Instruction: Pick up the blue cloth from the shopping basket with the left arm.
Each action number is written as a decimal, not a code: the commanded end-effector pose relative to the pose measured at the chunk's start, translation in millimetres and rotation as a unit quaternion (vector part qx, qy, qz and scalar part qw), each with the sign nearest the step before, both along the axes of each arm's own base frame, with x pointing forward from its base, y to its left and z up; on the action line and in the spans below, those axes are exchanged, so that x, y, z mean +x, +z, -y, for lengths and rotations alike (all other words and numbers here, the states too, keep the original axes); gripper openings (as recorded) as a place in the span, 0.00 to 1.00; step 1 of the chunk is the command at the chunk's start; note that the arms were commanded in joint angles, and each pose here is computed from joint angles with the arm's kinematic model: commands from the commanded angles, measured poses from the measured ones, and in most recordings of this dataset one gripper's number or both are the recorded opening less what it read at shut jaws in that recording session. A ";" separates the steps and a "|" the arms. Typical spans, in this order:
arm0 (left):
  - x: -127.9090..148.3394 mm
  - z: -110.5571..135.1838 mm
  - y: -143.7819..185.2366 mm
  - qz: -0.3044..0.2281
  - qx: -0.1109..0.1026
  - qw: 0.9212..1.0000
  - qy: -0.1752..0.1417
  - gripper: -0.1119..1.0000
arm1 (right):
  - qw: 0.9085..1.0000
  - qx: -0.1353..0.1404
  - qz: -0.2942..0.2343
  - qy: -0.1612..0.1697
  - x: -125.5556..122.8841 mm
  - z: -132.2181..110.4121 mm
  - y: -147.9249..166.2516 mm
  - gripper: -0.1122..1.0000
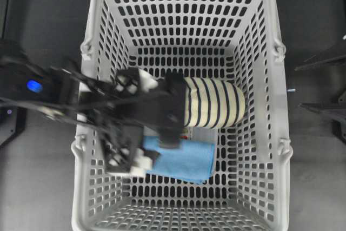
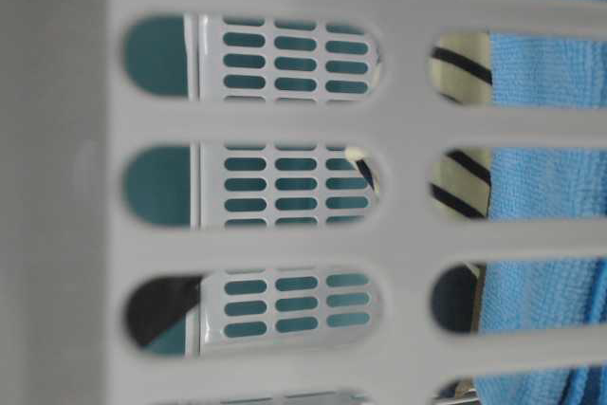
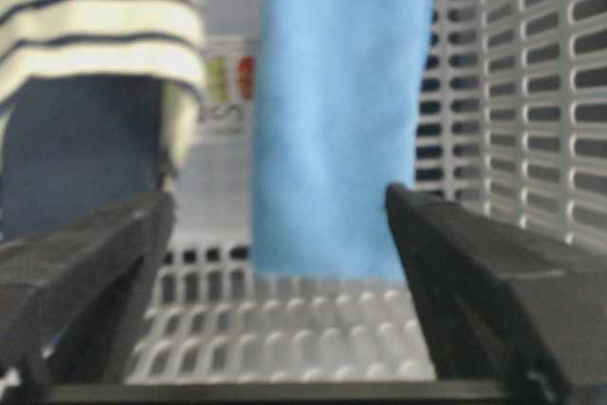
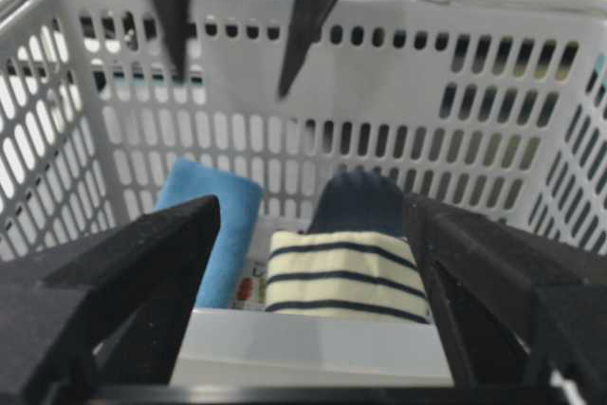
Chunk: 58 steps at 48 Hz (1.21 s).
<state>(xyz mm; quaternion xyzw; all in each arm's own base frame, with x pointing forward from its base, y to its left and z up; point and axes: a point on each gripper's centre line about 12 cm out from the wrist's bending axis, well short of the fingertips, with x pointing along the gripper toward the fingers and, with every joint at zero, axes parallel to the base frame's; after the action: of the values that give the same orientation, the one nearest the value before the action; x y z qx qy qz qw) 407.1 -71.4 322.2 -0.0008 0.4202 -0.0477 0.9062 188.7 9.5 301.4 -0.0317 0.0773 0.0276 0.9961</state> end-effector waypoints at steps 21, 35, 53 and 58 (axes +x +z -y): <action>50.3 28.0 -75.4 -0.072 -0.002 0.997 0.004 0.90 | 1.000 0.000 0.012 0.001 -0.4 -0.5 6.4 0.78; 46.4 27.4 -106.2 -0.100 0.002 0.995 0.007 0.89 | 1.000 0.000 0.008 0.001 -1.3 -0.5 1.9 0.78; 42.2 27.1 -104.3 -0.098 0.008 0.995 -0.003 0.40 | 1.000 0.002 0.002 0.001 -1.9 -0.5 -2.9 0.78; 45.4 27.0 -85.5 -0.074 0.012 0.997 -0.015 0.18 | 1.000 0.002 0.002 0.001 -1.9 -0.5 -2.9 0.78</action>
<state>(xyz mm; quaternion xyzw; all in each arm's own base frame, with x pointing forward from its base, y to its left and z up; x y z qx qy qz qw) 449.3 -97.4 208.5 0.0065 0.5182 -0.0470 0.8539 185.3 9.3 294.0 -0.0310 0.0819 0.0277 0.9958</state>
